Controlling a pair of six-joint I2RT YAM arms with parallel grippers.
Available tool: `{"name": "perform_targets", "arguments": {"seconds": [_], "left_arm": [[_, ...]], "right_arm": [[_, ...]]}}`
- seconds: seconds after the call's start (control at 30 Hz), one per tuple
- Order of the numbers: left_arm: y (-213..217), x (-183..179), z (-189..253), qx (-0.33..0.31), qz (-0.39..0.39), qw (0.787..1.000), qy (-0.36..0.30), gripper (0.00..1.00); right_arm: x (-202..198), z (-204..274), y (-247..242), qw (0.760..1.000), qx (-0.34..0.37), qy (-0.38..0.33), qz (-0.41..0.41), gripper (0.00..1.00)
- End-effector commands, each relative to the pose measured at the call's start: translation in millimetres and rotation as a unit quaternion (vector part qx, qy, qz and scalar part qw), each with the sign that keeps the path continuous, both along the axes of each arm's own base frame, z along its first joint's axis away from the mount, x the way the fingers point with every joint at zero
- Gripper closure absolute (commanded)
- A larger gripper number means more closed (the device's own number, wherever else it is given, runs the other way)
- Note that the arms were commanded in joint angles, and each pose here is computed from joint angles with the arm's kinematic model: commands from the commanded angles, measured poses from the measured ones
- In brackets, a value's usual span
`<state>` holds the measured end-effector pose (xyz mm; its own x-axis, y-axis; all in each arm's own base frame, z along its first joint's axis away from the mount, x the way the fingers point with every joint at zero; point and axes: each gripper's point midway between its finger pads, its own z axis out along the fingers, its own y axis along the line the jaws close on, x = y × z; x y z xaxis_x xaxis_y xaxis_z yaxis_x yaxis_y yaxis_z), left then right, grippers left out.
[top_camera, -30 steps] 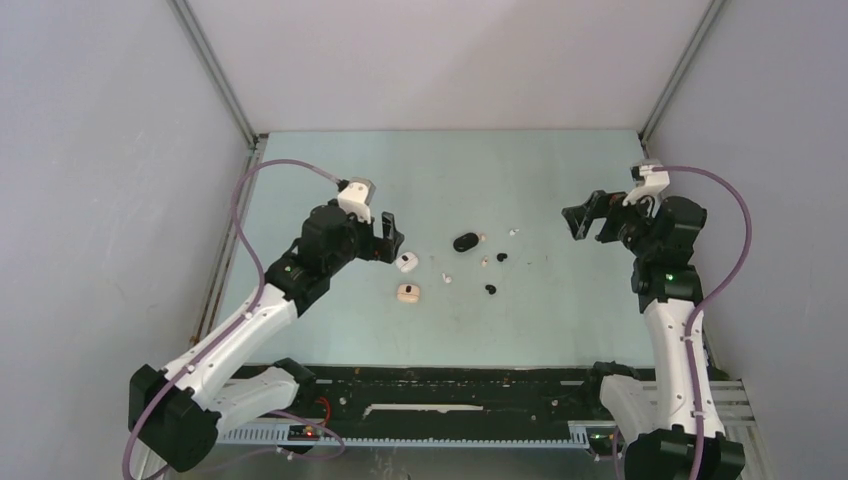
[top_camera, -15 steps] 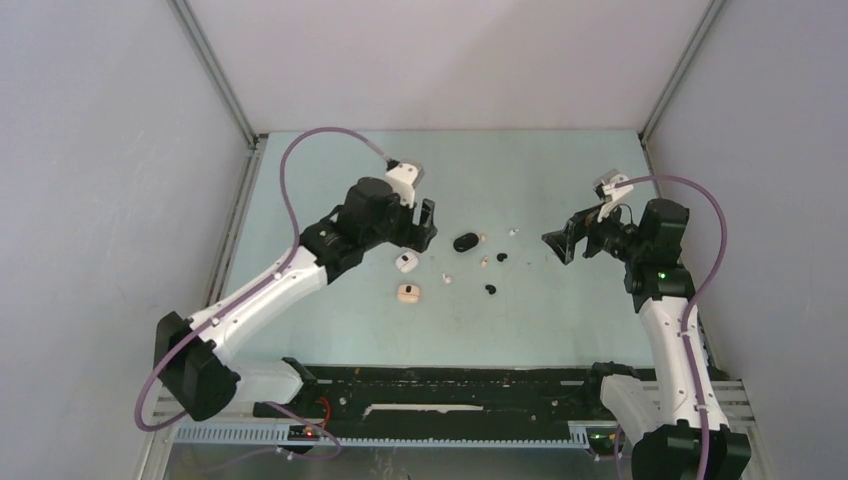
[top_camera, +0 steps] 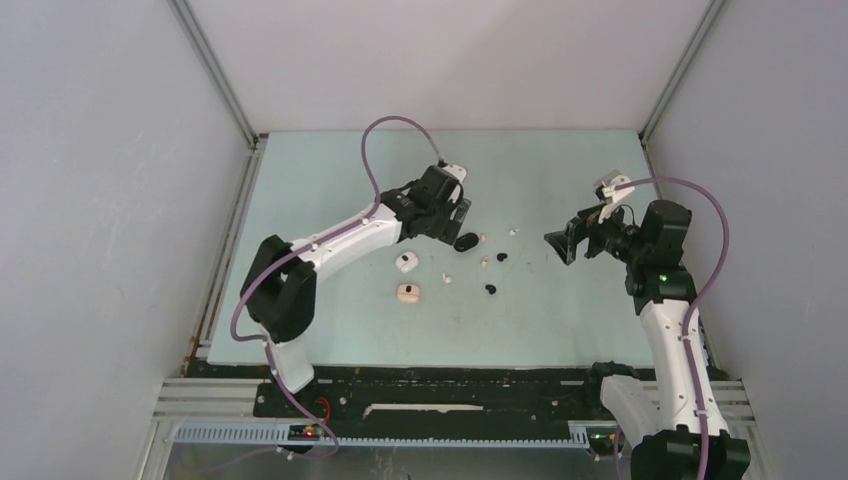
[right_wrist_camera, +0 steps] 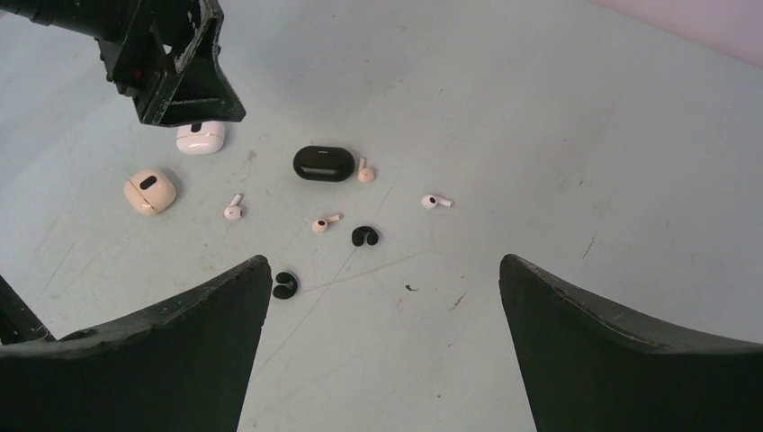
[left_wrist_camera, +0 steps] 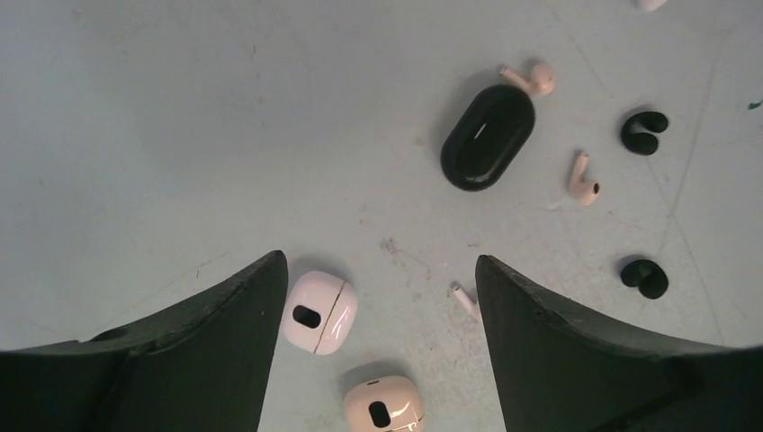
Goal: Insert the wireless bluetooth earbuds into the charging case
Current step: Move the charging case to the center of the board.
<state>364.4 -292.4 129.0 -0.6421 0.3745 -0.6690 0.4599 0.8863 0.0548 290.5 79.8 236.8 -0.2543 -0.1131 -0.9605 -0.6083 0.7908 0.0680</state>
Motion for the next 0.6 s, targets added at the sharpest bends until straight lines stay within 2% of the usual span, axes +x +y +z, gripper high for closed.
{"name": "perform_targets", "arguments": {"seconds": [0.0,0.07,0.17,0.23,0.57], "left_arm": [[20,-12,11,-0.005,0.039,0.999,-0.013,0.18],[20,-16,11,-0.019,0.028,0.999,-0.019,0.17],[-3,-22,14,-0.069,-0.019,0.997,-0.019,0.2],[-16,-20,15,-0.086,-0.03,0.996,-0.012,0.28],[-66,13,3,-0.069,-0.074,0.995,0.013,0.25]], "right_arm": [[-1,9,0,1.0,-0.013,-0.023,0.004,0.0],[-1,7,3,0.999,-0.019,-0.024,0.01,0.0],[0,1,11,0.999,-0.032,-0.021,0.023,0.0],[0,-2,14,0.999,-0.037,-0.018,0.029,0.0],[1,-8,10,0.999,-0.037,-0.008,0.026,0.0]]}}
